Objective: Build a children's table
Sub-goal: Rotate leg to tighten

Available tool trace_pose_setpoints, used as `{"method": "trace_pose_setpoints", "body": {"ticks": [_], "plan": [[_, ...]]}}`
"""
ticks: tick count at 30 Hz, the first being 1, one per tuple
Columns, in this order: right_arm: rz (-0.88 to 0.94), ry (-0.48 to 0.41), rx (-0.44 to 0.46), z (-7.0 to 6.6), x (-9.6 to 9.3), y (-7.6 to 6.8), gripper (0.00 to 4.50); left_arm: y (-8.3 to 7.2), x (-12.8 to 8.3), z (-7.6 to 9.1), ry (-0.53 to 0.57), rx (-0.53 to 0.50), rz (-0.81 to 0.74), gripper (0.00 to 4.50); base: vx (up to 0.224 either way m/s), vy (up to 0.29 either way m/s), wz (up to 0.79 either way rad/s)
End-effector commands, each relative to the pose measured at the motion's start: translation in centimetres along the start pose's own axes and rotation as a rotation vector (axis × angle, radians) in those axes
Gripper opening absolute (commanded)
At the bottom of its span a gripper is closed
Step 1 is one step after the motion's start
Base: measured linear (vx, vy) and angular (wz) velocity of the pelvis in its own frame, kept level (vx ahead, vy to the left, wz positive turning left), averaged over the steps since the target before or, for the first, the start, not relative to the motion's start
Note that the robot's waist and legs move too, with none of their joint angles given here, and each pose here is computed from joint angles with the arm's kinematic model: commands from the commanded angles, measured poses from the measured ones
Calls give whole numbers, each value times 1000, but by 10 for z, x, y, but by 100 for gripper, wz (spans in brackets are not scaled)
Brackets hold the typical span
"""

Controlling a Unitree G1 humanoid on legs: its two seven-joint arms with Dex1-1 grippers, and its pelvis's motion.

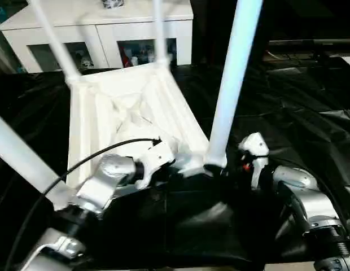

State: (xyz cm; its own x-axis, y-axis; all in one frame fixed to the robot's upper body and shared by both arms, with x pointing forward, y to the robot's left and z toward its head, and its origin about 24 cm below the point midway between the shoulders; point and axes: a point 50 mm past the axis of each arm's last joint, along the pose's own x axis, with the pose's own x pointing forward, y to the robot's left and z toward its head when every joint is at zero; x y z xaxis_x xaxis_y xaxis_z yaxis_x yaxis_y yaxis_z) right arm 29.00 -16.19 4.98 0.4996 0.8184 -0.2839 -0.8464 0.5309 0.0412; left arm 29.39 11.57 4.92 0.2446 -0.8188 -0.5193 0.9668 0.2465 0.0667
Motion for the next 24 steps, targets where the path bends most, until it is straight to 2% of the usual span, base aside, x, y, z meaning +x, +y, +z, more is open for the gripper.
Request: {"method": "trace_pose_setpoints", "body": {"ticks": [1, 7, 17, 24], "plan": [[88, -19, -26, 8, 5, 7, 386, -13, 3, -6, 3, -7, -94, 0, 0, 0, 0], [125, -24, -15, 7, 8, 11, 386, -16, -1, -8, 6, -9, -109, 0, 0, 0, 0], [164, 31, -49, 0, 5, 11, 312, -13, -3, -8, 11, -5, -98, 0, 0, 0, 0], [165, 66, -77, -4, 3, 10, 312, -14, -5, -10, 16, -10, -97, 0, 0, 0, 0]]}}
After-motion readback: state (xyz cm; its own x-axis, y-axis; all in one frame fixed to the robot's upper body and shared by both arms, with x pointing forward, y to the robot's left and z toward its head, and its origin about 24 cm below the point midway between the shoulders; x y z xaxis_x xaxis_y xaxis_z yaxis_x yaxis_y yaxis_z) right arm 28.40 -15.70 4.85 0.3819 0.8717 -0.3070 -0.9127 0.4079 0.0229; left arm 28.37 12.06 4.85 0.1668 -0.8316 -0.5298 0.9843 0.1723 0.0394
